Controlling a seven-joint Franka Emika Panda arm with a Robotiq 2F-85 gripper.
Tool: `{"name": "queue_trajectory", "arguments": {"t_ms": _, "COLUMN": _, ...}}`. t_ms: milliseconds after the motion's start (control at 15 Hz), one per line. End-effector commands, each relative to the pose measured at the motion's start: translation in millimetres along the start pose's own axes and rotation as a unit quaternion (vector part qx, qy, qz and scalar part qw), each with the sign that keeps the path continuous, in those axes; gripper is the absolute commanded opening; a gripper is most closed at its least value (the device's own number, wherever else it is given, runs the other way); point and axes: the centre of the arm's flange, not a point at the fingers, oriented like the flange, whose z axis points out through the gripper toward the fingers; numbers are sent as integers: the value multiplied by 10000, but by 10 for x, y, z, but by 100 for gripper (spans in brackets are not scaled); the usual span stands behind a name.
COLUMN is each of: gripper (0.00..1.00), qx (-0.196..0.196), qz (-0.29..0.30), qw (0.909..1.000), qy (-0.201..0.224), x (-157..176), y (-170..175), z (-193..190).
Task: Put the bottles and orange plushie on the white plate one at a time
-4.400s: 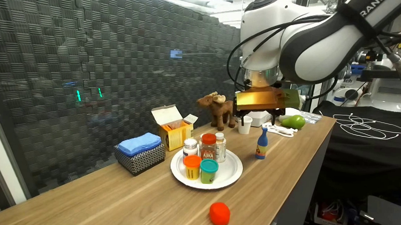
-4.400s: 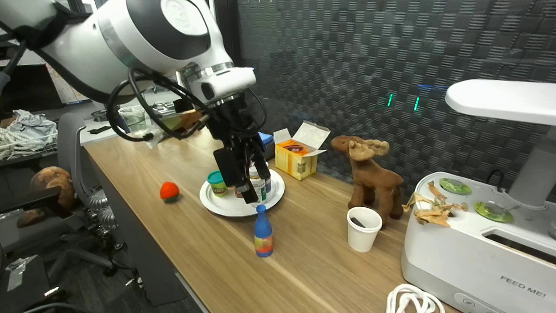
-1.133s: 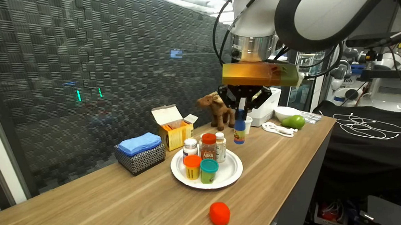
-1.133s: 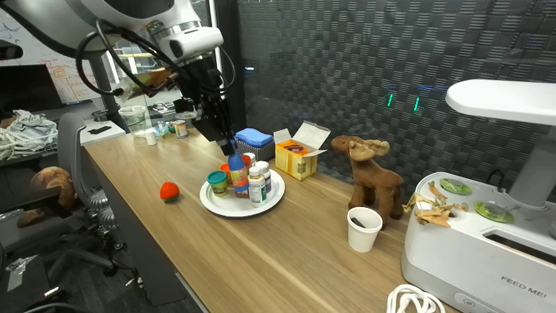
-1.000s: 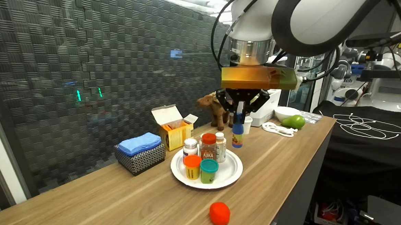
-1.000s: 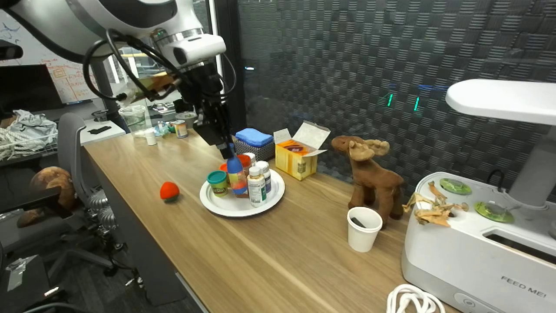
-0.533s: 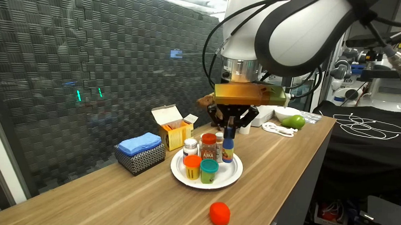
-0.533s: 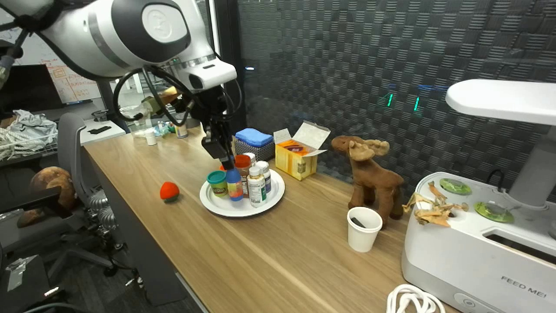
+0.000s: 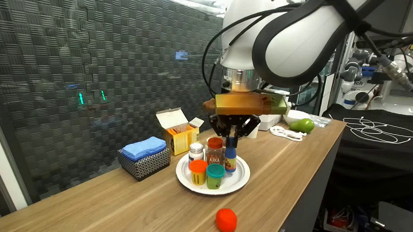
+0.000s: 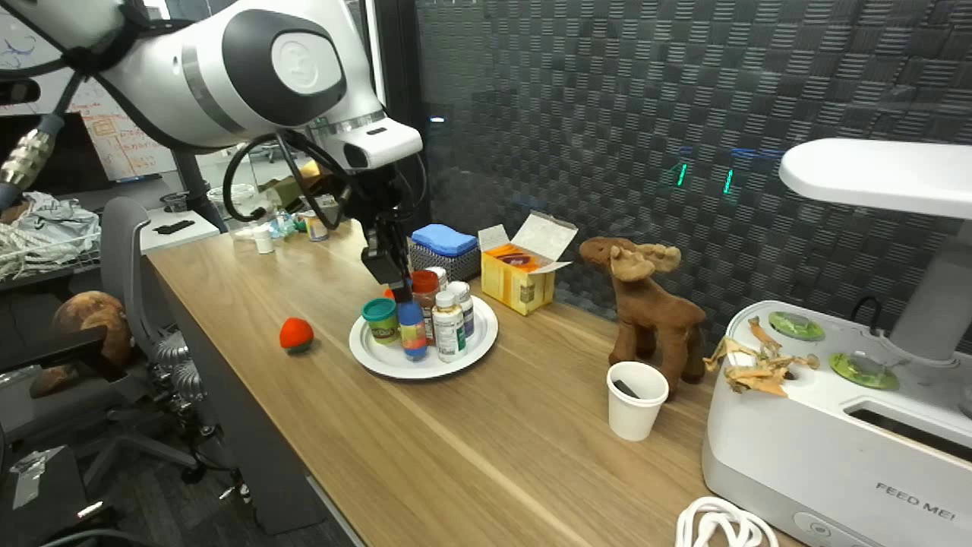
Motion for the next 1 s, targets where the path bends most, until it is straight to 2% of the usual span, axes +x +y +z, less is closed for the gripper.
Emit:
{"name": "queue_trajectory", "arguments": {"t_ms": 0, "gripper": 5, "qx": 68, "qz": -68, "qw": 9999, "qy": 50, "x": 73, "y": -42, "z": 13}}
{"name": "queue_trajectory", "arguments": {"t_ms": 333, "gripper": 5, "qx": 17, "qz": 1, "qw": 9999, "qy": 157, "x": 148, "y": 60, "z": 74}}
{"name": "queue_trajectory", "arguments": {"t_ms": 867, "gripper": 6, "qx": 182, "qz": 47, "qw": 9998, "qy": 65, "x": 205, "y": 100, "z": 198}}
{"name": "queue_trajectory", "arguments": {"t_ms": 933, "gripper": 36, "qx": 186, "qz": 58, "qw": 9998, "qy": 70, "x": 210, "y": 104, "z": 196}}
